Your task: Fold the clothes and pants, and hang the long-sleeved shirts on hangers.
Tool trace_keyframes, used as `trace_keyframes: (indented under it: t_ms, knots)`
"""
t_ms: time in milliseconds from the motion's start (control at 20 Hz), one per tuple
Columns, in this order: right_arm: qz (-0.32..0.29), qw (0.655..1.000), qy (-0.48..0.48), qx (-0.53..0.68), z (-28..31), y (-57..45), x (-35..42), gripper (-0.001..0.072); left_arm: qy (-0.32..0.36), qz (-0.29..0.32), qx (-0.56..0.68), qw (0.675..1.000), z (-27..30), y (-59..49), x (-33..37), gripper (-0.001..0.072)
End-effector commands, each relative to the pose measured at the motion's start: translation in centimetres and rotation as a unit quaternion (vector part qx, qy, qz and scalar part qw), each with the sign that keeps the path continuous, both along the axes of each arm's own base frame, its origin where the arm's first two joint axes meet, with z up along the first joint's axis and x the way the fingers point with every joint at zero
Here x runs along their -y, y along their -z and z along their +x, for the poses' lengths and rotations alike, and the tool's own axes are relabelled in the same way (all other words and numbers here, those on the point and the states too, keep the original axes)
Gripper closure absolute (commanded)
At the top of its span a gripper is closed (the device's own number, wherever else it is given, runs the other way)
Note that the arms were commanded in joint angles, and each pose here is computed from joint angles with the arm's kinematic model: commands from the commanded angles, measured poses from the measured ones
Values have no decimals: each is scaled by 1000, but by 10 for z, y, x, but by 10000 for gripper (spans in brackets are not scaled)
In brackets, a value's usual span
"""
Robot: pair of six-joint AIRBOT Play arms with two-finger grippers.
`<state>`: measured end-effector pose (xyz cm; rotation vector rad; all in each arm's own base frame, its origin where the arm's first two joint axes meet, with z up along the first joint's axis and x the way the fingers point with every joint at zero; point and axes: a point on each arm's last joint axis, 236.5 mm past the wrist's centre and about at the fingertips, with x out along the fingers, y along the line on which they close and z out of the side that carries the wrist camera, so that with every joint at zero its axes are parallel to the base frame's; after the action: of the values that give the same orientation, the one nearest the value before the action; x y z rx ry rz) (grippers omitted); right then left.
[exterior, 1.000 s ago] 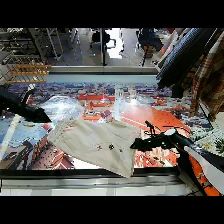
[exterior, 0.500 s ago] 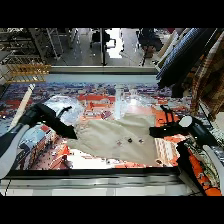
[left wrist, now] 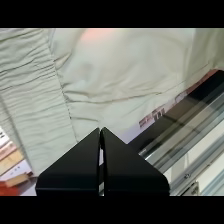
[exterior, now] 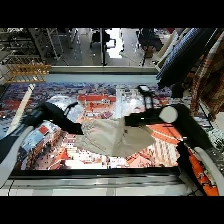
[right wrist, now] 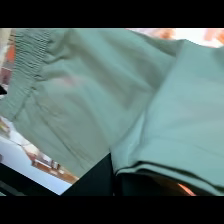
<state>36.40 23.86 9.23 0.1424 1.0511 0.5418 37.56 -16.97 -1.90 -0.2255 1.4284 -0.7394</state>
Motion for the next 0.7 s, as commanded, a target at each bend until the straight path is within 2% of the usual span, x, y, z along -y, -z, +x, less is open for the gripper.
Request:
trace_keyframes:
  t_ms: [0,100,200,250,350,500,650]
  knots:
    - [55,996,-53,40,0,5,-122,698,-53,-3,59,997,-1,-82,-55,692]
    - [84,994,-67,35,9,30,-179,674,-85,2,105,991,-9,-122,-84,691]
    - [97,989,-110,23,9,41,-216,366,-114,10,149,982,-14,-152,-106,691]
    - [84,985,-145,33,9,36,-220,356,-124,12,160,979,-16,-159,-112,691]
    - [33,987,-144,57,34,16,-179,353,-130,14,166,978,-17,-164,-116,691]
    - [-22,998,-52,-2,69,9,-59,353,-116,9,154,981,-15,-155,-105,691]
    - [-18,996,1,-88,56,38,30,353,-89,2,143,986,-4,-132,-75,675]
